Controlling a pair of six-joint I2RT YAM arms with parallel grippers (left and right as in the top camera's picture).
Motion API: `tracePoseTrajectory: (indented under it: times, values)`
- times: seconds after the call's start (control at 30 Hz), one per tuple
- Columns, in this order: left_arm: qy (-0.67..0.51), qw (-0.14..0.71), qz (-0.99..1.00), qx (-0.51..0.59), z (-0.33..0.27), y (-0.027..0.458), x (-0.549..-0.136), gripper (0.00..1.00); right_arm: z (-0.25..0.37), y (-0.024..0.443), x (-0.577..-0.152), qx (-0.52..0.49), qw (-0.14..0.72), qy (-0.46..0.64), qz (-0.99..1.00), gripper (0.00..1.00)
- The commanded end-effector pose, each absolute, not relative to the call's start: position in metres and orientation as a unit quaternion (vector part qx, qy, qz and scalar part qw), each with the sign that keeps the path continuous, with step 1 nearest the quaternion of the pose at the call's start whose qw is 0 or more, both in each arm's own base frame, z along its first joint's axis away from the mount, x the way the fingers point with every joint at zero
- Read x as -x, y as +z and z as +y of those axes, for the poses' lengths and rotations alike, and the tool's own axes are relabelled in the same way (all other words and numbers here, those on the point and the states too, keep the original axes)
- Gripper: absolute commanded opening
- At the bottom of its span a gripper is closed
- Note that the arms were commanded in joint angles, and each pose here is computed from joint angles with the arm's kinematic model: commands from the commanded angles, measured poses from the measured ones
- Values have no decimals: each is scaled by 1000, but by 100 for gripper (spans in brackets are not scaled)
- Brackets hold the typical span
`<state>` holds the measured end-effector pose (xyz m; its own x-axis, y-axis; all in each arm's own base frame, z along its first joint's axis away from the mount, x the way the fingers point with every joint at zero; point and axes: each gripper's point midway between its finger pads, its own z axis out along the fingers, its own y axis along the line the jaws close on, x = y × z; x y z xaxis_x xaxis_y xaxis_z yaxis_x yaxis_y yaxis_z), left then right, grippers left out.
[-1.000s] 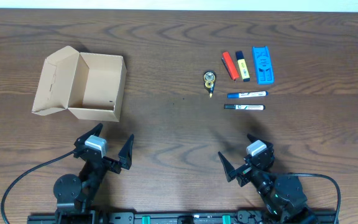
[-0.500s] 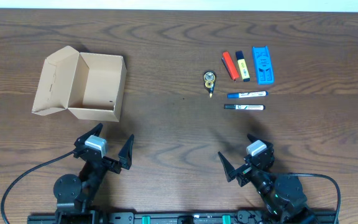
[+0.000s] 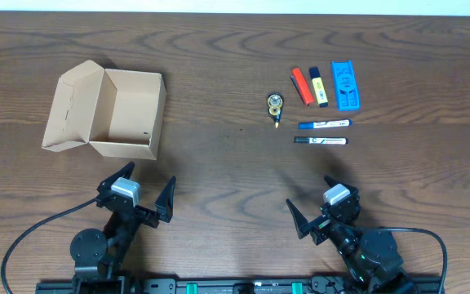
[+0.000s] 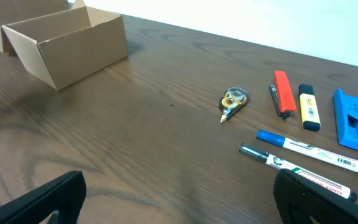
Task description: Pack container
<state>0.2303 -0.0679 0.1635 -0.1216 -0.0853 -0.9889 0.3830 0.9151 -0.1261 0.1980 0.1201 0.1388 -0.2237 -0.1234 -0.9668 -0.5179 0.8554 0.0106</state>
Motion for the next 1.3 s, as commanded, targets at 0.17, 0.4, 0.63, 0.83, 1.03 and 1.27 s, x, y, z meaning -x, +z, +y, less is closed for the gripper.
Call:
tracePoseTrajectory:
  times: [0.17, 0.4, 0.63, 0.83, 1.03, 1.27]
  values:
    - [-171, 644, 740, -92, -64, 146, -233, 95, 120, 138, -198, 216, 590, 161, 761, 99]
    - [-188, 641, 740, -80, -65, 148, -232, 95, 120, 138, -198, 216, 590, 161, 761, 99]
    - [-155, 640, 748, -82, -58, 169, -230, 95, 120, 138, -198, 216, 590, 161, 761, 99]
    - [-104, 606, 783, -90, -47, 193, -239, 95, 120, 138, -198, 216, 590, 161, 761, 99]
    - [-78, 558, 822, -80, -37, 217, -267, 95, 120, 138, -198, 216, 590, 161, 761, 99]
    - [-23, 478, 874, -82, -21, 239, -312, 95, 120, 138, -198, 216, 590, 161, 761, 99]
